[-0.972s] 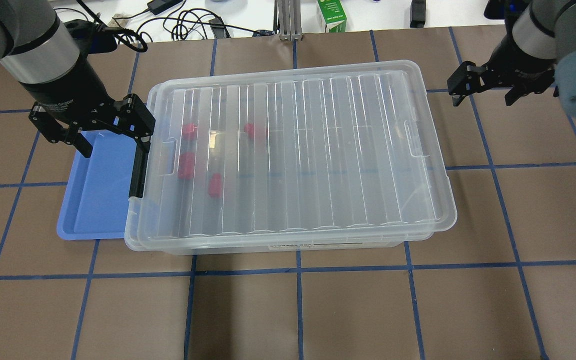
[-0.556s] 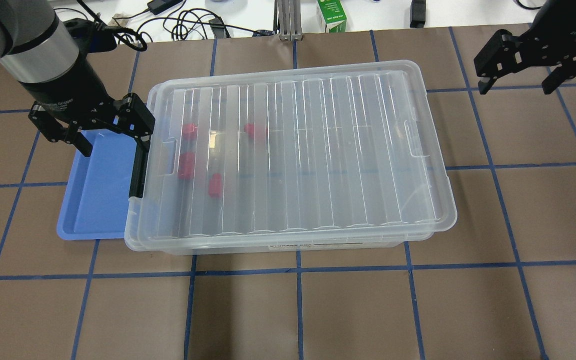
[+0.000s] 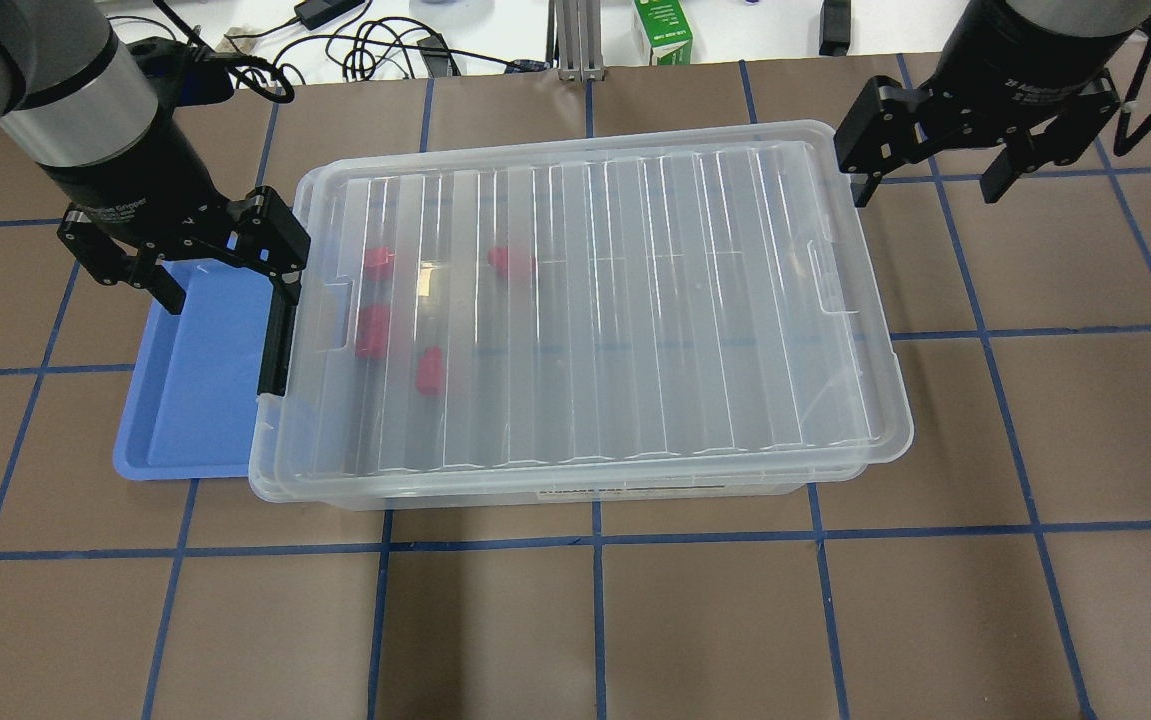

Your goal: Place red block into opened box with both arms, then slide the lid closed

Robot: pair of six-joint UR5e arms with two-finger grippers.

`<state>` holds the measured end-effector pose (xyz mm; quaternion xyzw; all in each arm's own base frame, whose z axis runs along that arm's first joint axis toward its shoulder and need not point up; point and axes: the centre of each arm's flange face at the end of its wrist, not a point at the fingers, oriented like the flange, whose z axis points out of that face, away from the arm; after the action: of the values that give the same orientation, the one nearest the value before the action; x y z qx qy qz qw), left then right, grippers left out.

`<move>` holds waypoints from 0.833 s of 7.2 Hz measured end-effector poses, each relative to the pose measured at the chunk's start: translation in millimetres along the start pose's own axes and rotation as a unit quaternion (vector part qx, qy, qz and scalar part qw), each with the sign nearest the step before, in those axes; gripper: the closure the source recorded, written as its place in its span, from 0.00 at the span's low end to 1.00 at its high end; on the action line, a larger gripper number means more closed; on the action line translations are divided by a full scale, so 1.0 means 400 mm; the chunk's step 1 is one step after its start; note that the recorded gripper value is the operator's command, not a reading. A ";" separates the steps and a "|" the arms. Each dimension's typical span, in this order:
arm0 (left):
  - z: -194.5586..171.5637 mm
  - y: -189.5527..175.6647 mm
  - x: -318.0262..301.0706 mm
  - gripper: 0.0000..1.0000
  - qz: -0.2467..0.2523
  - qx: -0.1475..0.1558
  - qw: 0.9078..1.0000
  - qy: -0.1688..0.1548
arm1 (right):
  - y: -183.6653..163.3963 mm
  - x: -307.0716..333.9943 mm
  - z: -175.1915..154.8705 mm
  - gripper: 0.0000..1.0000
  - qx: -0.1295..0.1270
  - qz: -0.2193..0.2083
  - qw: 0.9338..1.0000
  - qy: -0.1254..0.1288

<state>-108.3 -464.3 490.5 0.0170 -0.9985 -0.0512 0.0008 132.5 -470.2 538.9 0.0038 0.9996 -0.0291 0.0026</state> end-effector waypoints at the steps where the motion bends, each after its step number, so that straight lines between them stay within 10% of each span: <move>1: 0.001 -0.001 0.000 0.00 0.000 0.000 1.000 0.000 | 0.001 -0.012 0.011 0.00 -0.004 -0.001 1.000 -0.001; 6: 0.000 -0.002 0.001 0.00 0.000 0.001 1.000 0.001 | -0.004 -0.019 0.027 0.00 -0.009 -0.002 1.000 -0.002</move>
<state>-108.6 -464.9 490.3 0.0171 -0.9986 -0.0506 0.0022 140.1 -472.4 528.1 0.0017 0.9998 -0.0203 0.0044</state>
